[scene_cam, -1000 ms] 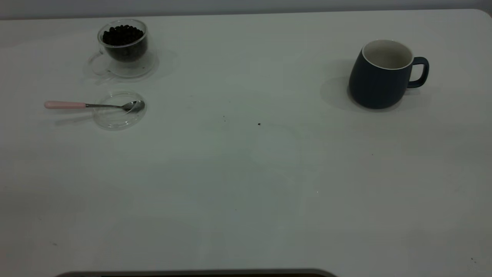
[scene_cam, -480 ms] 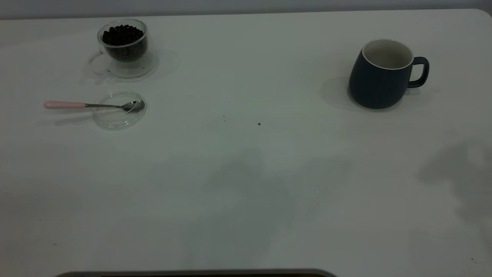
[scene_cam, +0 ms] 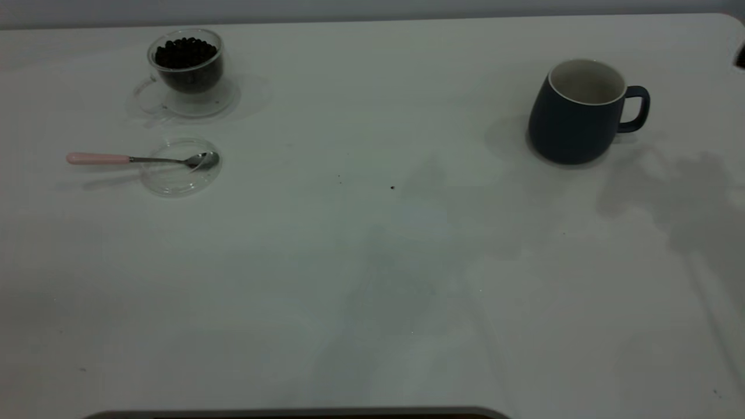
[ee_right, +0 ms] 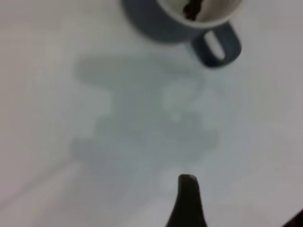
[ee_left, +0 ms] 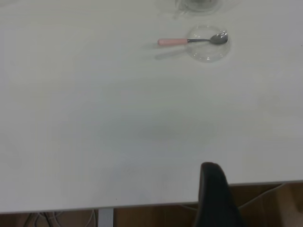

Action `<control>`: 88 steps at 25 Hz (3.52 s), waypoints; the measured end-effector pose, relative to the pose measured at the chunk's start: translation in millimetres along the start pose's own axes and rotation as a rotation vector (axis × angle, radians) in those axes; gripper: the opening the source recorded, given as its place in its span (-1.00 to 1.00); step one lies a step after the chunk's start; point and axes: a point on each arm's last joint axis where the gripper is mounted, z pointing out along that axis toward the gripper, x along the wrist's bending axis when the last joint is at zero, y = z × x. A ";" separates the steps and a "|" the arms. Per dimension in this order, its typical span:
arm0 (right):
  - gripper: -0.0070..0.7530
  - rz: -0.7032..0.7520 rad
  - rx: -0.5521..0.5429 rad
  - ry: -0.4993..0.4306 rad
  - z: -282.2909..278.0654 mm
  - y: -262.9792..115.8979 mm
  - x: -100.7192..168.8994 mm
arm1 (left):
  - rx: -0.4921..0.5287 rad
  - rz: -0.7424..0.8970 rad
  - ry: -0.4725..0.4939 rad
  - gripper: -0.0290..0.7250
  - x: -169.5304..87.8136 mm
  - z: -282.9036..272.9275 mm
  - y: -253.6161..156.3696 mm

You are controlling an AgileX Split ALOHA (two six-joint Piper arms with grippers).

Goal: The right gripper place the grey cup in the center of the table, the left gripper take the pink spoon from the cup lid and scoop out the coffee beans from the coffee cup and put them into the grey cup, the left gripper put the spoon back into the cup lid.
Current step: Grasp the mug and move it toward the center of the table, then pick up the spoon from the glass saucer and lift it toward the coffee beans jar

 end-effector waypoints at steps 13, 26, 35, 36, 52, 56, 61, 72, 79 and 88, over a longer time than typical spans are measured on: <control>0.68 -0.165 0.012 0.054 99.2 21.5 -3.7 | 0.000 0.000 0.000 0.42 0.0 0.0 0.0; 0.63 -0.287 -0.024 0.043 136.5 45.7 11.1 | 0.000 0.000 0.000 0.42 0.0 0.0 0.0; 0.59 -0.358 -0.100 0.056 132.2 92.2 47.6 | 0.000 -0.003 0.000 0.42 0.0 0.0 0.0; 0.59 -0.361 -0.111 0.061 131.3 98.4 53.6 | 0.000 -0.003 0.000 0.42 0.0 0.0 0.0; 0.59 -0.160 -0.305 0.103 113.5 175.4 135.2 | 0.000 -0.003 0.000 0.42 0.0 0.0 0.0; 0.59 -0.080 -0.325 0.126 102.3 181.5 135.1 | 0.000 -0.003 0.000 0.42 0.0 0.0 0.0; 0.58 0.045 -0.366 0.249 32.3 190.5 113.2 | 0.000 -0.002 0.000 0.42 0.0 0.0 0.0; 0.58 0.304 -0.060 0.406 -139.9 130.0 82.4 | 0.000 0.000 0.000 0.42 0.0 0.0 0.0; 0.58 0.451 0.010 0.282 -201.3 86.7 84.9 | 0.000 0.000 0.000 0.42 0.0 0.0 0.0; 0.57 0.529 -0.027 0.248 -237.8 7.2 132.5 | 0.000 0.000 0.000 0.42 0.0 0.0 0.0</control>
